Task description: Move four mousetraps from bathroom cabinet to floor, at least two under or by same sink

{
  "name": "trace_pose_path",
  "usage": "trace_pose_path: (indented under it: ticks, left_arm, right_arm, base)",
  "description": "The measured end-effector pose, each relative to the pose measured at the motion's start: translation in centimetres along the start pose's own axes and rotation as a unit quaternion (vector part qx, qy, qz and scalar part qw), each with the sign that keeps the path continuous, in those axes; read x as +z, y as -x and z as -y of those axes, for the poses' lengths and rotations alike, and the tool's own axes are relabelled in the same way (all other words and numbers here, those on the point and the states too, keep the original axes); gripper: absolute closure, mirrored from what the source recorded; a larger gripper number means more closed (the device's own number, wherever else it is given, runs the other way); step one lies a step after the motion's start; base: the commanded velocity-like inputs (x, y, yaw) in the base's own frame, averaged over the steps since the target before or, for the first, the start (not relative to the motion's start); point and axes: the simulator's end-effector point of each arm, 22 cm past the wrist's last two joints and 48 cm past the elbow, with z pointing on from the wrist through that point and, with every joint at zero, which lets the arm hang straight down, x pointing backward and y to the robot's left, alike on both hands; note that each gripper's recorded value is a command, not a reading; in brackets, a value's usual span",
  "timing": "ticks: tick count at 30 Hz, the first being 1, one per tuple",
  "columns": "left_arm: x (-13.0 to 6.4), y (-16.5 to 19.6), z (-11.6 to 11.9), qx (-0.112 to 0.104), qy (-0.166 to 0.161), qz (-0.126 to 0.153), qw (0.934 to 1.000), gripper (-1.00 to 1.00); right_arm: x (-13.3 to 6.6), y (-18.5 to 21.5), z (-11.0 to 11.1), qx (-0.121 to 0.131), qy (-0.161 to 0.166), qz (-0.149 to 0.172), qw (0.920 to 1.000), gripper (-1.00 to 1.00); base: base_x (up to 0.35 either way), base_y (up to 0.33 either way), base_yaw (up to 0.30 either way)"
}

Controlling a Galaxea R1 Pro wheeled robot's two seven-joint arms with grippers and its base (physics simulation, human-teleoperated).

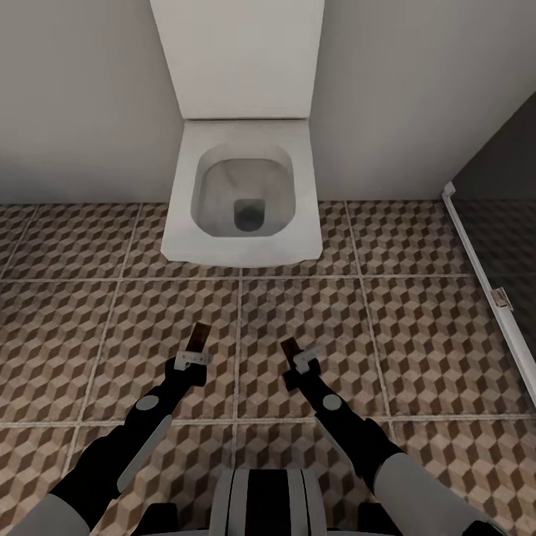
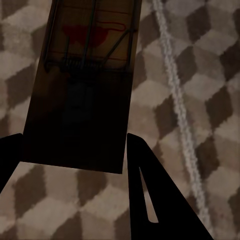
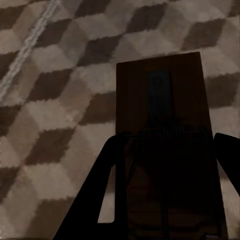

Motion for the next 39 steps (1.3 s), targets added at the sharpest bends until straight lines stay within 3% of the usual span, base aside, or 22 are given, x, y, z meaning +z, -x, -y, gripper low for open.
trace_pose_path:
  ticks: [7, 17, 26, 39]
  left_arm:
    - [0.1, -1.0, -0.4, 0.001, 0.004, -0.010, 0.9999, 1.00]
    - [0.4, -5.3, -2.2, 0.002, 0.023, -0.053, 0.9983, 1.00]
    - [0.6, -7.0, -2.9, -0.004, 0.033, -0.052, 0.9981, 1.00]
    - [0.7, -6.0, -2.3, -0.004, 0.027, -0.041, 0.9988, 1.00]
  right_arm:
    - [1.1, 0.9, -0.3, 0.000, 0.001, -0.002, 1.0000, 1.00]
    - [1.4, 2.3, -2.4, 0.010, 0.013, 0.007, 0.9998, 1.00]
    - [1.5, 2.6, -2.5, 0.010, 0.013, 0.010, 0.9998, 1.00]
    - [1.4, 2.8, -2.2, 0.009, 0.012, 0.014, 0.9998, 1.00]
  base:
    - [0.000, 0.000, 0.000]
    - [0.000, 0.000, 0.000]
    - [0.000, 0.000, 0.000]
    - [0.000, 0.000, 0.000]
